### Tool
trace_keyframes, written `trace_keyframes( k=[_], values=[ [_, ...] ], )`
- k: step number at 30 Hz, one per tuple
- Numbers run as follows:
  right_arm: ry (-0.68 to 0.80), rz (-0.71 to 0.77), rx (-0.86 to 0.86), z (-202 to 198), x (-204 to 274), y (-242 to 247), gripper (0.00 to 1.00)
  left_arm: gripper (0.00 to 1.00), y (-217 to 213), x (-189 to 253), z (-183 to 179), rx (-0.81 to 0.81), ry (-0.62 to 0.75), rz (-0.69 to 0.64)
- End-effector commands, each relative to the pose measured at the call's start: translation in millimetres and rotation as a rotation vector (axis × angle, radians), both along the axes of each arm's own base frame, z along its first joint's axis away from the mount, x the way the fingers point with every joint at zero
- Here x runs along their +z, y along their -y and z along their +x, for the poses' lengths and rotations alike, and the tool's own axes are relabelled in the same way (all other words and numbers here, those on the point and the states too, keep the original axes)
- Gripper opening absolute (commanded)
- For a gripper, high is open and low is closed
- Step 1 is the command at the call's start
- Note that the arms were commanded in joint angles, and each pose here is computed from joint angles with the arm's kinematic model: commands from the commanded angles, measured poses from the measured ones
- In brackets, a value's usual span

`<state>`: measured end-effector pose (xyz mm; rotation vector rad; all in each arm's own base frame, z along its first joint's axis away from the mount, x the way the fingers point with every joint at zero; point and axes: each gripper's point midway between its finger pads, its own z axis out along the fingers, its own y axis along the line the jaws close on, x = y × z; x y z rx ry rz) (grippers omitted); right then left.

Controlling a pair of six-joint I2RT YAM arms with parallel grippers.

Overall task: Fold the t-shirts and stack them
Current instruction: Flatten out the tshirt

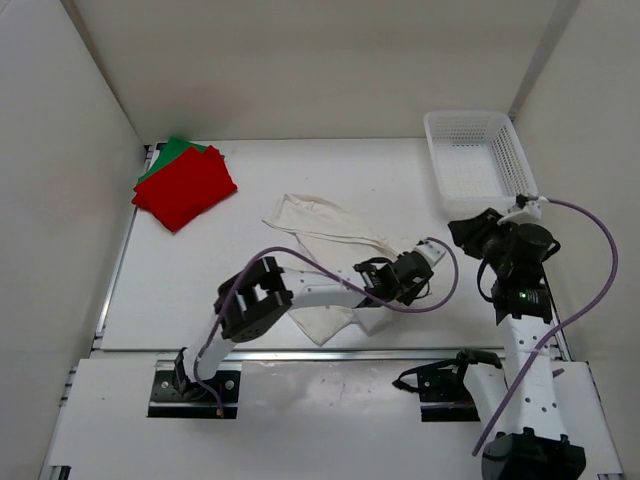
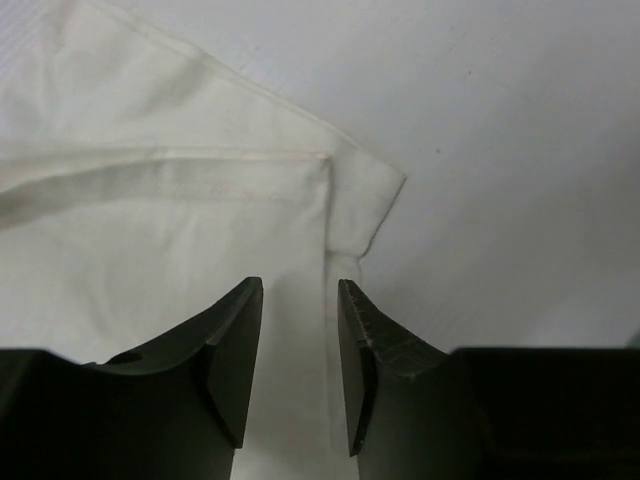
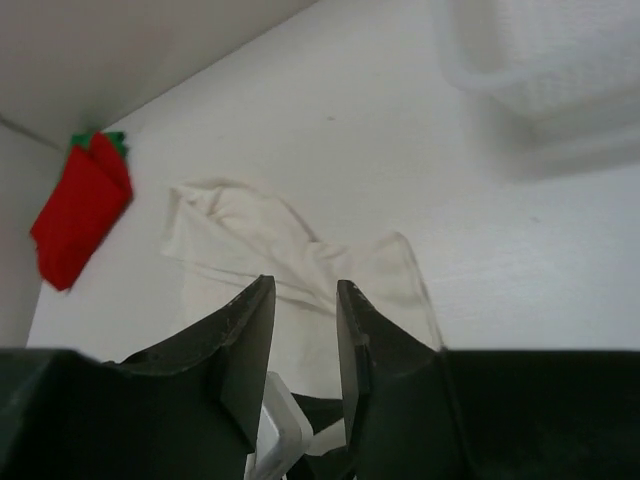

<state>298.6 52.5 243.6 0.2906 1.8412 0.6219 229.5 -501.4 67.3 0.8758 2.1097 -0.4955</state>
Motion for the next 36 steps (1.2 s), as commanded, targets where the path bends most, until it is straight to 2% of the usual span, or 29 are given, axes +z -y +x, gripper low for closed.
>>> trace_keyframes(
  k=[1,3,4,6,10,14,15,25,28,30,32,33,36],
  values=[
    [-0.070,0.021,-0.037,-14,-35,17,0.29,0.48,11,13,12,-0.009,0.090,0.099],
    [-0.096,0.003,-0.022,-20,-46,7,0.29,0.51,20,-2,14,-0.013,0.069,0.113],
    [-0.088,0.002,-0.015,-23,-48,2,0.29,0.52,29,8,18,-0.009,0.076,0.090],
    [-0.076,0.010,-0.049,-25,-47,9,0.28,0.52,31,-6,25,0.010,0.091,0.136],
    [-0.040,-0.063,-0.101,-27,-24,17,0.28,0.52,36,-12,29,0.043,0.105,0.145],
    [-0.037,-0.115,-0.164,-25,-14,31,0.30,0.50,34,-6,35,0.084,0.119,0.088],
    [-0.002,-0.124,-0.164,-23,1,31,0.30,0.48,35,3,38,0.100,0.135,0.056],
    [0.083,-0.175,-0.256,-17,55,51,0.31,0.29,28,-18,43,0.083,0.103,0.073],
    [0.084,-0.156,-0.234,-15,54,47,0.32,0.21,31,-15,39,0.072,0.102,0.060],
    [0.081,-0.152,-0.215,-13,47,44,0.33,0.08,30,-9,39,0.083,0.109,0.055],
    [0.045,-0.143,-0.197,-12,29,41,0.33,0.03,29,14,42,0.099,0.096,0.004],
    [0.053,-0.142,-0.187,-12,30,38,0.34,0.00,23,11,46,0.109,0.067,-0.006],
    [0.003,-0.133,-0.160,-13,3,32,0.34,0.00,0,67,56,0.144,0.019,-0.171]
  ],
)
